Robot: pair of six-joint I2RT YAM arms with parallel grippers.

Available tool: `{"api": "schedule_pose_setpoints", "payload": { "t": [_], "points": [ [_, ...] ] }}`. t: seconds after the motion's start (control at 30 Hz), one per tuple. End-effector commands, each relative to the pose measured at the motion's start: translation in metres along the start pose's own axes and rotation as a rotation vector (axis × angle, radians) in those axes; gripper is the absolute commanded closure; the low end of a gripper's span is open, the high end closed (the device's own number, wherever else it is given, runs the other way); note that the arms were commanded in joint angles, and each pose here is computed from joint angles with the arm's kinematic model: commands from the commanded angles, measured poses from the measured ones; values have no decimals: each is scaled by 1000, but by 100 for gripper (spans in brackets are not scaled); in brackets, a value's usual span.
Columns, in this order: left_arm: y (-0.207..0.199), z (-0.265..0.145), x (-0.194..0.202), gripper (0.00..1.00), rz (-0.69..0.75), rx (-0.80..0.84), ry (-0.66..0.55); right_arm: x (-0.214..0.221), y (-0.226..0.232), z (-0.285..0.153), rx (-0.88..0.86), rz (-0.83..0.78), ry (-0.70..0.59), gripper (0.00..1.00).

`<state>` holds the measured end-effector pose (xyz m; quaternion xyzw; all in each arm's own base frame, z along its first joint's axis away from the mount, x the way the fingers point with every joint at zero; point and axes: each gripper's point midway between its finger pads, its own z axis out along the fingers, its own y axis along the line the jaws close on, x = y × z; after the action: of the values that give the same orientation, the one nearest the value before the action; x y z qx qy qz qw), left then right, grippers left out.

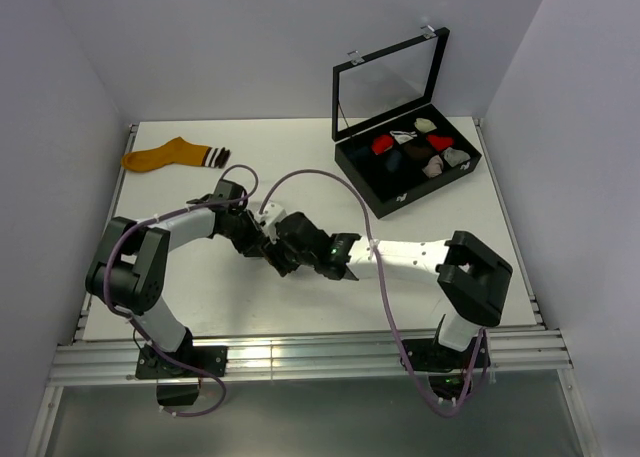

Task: Roll the socks
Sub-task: Roll the sock at the center of the board.

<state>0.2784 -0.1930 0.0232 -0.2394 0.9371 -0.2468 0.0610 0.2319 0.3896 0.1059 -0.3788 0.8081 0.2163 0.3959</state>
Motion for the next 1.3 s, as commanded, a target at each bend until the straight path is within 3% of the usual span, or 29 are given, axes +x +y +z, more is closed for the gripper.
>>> {"api": "schedule_pose_setpoints", "payload": {
  "t": [0.0,0.5,0.97,1.03,1.07,1.2,1.27],
  "points": [
    [41,14,3,99,2,-153,10,-6,-15,-2,131,-68,-51,44],
    [33,11,-1,99,13,-138,6,35,-17,29,188,-82,63,44],
    [28,11,0,99,43,-111,18,58,-7,60,126,-104,110,44],
    [25,11,-1,99,58,-96,14,66,-7,63,98,-90,126,51],
    [24,11,-3,99,67,-90,10,68,-6,64,76,-79,134,61],
    [9,12,-9,98,122,-42,4,68,-11,55,20,-6,158,84],
    [-8,11,-14,98,175,-14,-16,70,-7,46,-33,45,176,89]
  ]
}}
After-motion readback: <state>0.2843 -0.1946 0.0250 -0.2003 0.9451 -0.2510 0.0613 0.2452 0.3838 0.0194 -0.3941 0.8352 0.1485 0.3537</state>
